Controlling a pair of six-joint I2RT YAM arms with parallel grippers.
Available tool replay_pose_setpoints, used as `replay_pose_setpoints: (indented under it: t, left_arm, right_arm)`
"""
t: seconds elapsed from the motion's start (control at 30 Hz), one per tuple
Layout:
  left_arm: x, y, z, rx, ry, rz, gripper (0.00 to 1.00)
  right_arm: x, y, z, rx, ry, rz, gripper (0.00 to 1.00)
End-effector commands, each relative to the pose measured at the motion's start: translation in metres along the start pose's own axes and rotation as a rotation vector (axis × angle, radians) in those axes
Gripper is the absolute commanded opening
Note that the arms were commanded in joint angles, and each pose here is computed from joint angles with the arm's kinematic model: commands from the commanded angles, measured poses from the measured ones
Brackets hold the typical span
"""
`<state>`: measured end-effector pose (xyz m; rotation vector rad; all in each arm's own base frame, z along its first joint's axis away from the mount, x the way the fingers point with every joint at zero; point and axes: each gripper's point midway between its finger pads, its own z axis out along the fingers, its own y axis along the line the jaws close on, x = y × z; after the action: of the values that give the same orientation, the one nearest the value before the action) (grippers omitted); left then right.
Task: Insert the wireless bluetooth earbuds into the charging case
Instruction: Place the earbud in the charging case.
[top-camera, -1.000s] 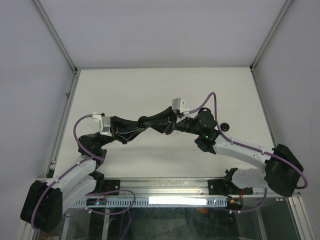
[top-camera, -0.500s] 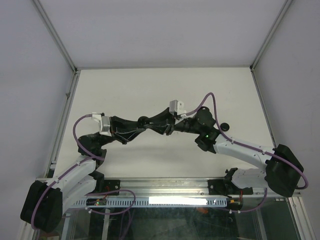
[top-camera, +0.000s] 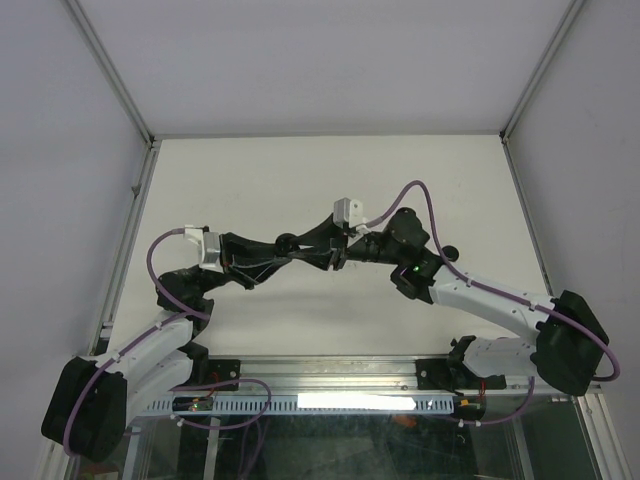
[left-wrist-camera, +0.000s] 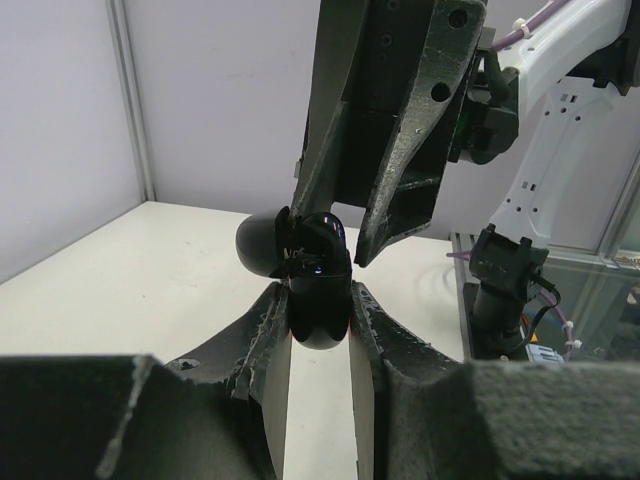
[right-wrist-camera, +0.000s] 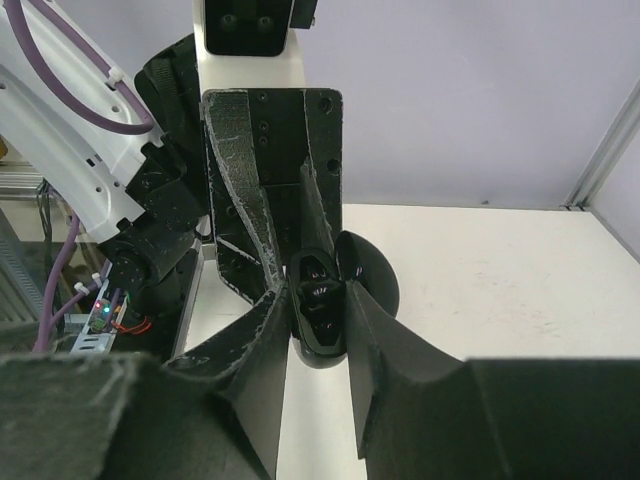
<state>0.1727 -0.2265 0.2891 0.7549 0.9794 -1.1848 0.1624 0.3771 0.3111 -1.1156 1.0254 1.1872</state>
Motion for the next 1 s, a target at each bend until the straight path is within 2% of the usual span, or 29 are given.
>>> replay_pose_setpoints:
  t: [0.0, 0.07, 0.1, 0.57, 0.8, 0.97]
  left_arm:
    - [-0.017, -0.002, 0.005, 0.019, -0.046, 0.079, 0.1]
    - [-0.015, -0.001, 0.005, 0.022, -0.033, 0.08, 0.1]
    - [-0.014, -0.001, 0.006, 0.025, -0.03, 0.079, 0.1]
    - [-0.006, -0.017, 0.007, 0.143, 0.036, 0.045, 0.1]
    - [-0.003, -0.023, 0.008, 0.187, 0.053, 0.011, 0.09]
    - [-0.005, -0.023, 0.007, 0.184, 0.046, 0.019, 0.1]
  right_arm:
    - [-0.012, 0.014, 0.001, -0.061, 0.034, 0.024, 0.31]
    - [-0.013, 0.019, 0.0, -0.076, 0.04, 0.056, 0.39]
    - [-0.014, 0.02, 0.0, -0.083, 0.041, 0.059, 0.4]
    - [-0.014, 0.035, 0.002, -0.216, 0.06, -0.008, 0.34]
    - [-0.01, 0.041, 0.005, -0.293, 0.103, -0.023, 0.34]
    - [-0.003, 0.037, 0.006, -0.282, 0.138, -0.016, 0.35]
